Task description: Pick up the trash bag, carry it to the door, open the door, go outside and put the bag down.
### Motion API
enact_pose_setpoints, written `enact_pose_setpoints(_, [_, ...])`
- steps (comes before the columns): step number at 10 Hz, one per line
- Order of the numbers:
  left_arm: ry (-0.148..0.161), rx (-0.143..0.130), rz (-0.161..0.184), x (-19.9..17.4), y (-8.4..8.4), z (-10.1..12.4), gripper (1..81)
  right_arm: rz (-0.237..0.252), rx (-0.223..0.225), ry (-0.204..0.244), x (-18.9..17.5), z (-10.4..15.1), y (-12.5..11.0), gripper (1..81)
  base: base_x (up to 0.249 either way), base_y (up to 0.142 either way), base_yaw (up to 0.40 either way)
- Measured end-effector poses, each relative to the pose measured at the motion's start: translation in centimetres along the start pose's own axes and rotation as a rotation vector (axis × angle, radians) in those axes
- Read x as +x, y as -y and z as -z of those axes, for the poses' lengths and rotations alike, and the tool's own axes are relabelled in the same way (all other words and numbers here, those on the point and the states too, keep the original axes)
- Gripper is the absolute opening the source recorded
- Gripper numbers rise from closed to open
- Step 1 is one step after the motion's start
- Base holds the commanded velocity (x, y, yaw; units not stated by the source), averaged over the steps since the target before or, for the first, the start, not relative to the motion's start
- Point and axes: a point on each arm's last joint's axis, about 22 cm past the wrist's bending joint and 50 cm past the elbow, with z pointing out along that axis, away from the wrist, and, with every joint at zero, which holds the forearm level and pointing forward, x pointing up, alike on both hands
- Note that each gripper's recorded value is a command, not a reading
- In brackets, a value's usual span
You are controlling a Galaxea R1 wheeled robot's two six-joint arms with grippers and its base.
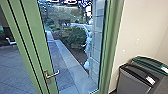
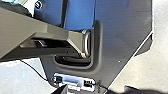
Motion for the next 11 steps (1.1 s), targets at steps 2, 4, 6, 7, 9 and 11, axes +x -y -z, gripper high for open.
enact_pose_setpoints(2, [0.002,-0.007,0.001,-0.3,-0.4,-0.1,1.0,-0.003,-0.008,0.005,-0.5,0.2,-0.6,81.1,0.000,0.000,0.185])
enact_pose_setpoints(4, [-0.004,-0.006,0.001,-0.1,-0.5,-0.1,1.0,-0.004,0.000,-0.003,-0.1,0.1,-0.2,81.1,0.000,0.000,0.225])
enact_pose_setpoints(6, [-0.003,-0.007,0.000,-0.1,-0.5,-0.2,1.0,-0.005,0.000,-0.002,-0.2,0.1,-0.2,81.1,0.000,0.000,0.244])
enact_pose_setpoints(7, [-0.005,-0.006,0.001,-0.1,-0.5,-0.2,1.0,-0.005,0.000,-0.002,-0.1,0.1,-0.2,81.1,0.000,0.000,0.244])
enact_pose_setpoints(9, [-0.004,-0.008,0.000,-0.1,-0.7,-0.2,1.0,-0.005,0.006,-0.003,-0.1,-0.1,0.3,81.1,0.000,0.000,0.248])
enact_pose_setpoints(11, [-0.004,-0.007,0.000,-0.1,-0.6,-0.2,1.0,-0.005,0.007,0.000,-0.3,-0.2,0.6,81.1,0.000,0.000,0.270])
